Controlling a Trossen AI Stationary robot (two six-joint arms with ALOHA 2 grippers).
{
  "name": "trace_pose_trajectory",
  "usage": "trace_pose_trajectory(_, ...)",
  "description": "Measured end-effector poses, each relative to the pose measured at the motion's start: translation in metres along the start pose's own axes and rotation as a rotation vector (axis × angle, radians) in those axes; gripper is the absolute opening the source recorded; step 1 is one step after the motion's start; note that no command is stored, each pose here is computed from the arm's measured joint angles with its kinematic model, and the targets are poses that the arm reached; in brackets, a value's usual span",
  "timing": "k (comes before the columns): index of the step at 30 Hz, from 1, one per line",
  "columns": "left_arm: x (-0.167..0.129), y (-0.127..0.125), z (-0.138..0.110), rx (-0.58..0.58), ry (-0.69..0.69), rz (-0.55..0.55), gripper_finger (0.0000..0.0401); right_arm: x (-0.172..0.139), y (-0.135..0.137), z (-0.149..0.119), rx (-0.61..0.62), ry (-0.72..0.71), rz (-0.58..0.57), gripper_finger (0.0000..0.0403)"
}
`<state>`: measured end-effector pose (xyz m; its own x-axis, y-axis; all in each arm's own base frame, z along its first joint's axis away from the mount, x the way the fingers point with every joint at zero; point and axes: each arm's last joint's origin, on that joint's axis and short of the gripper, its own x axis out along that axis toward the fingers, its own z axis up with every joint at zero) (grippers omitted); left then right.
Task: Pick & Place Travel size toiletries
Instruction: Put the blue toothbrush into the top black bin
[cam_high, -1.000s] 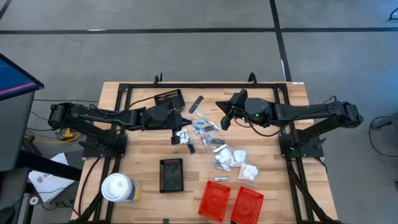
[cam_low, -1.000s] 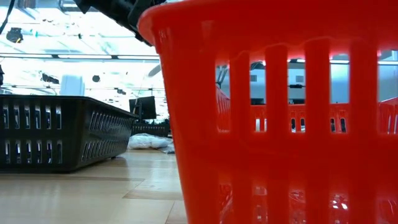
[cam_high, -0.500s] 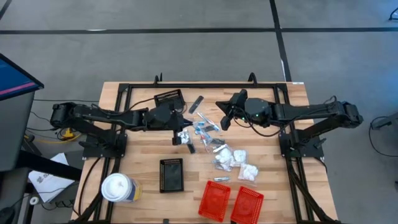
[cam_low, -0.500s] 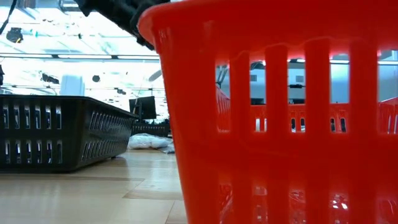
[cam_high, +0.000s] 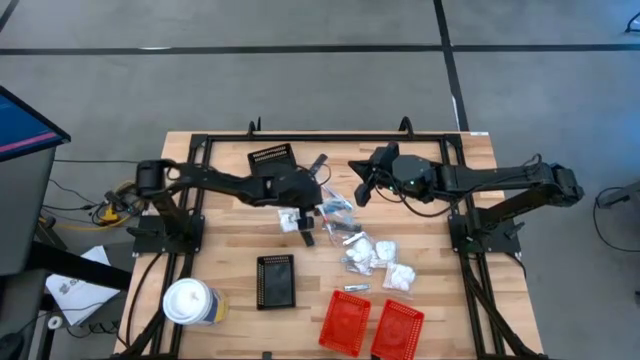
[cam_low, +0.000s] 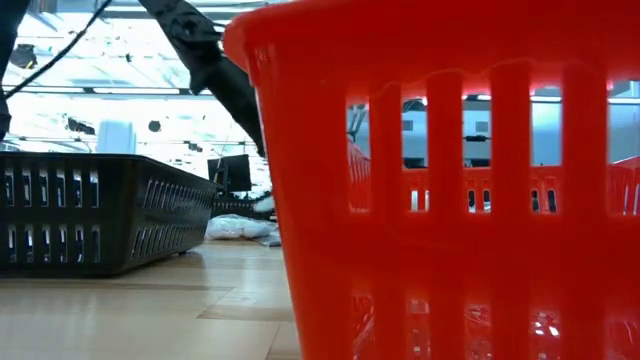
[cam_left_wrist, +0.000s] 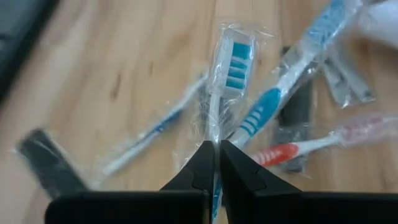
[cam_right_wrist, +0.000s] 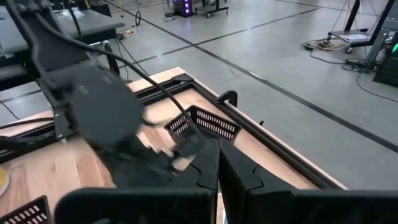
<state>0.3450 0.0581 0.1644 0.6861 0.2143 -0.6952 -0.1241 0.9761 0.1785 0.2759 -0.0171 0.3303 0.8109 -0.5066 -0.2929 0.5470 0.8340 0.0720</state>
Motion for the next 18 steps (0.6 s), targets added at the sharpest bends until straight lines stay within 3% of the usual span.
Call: trace_pose_trajectory(18, 0.0031, 0.0021, 0.0007, -0.024, 0.019, 0.007, 0.0102, -0.0001, -0.0003, -0.0014, -0.006, 0.013, -0.003, 0.0000)
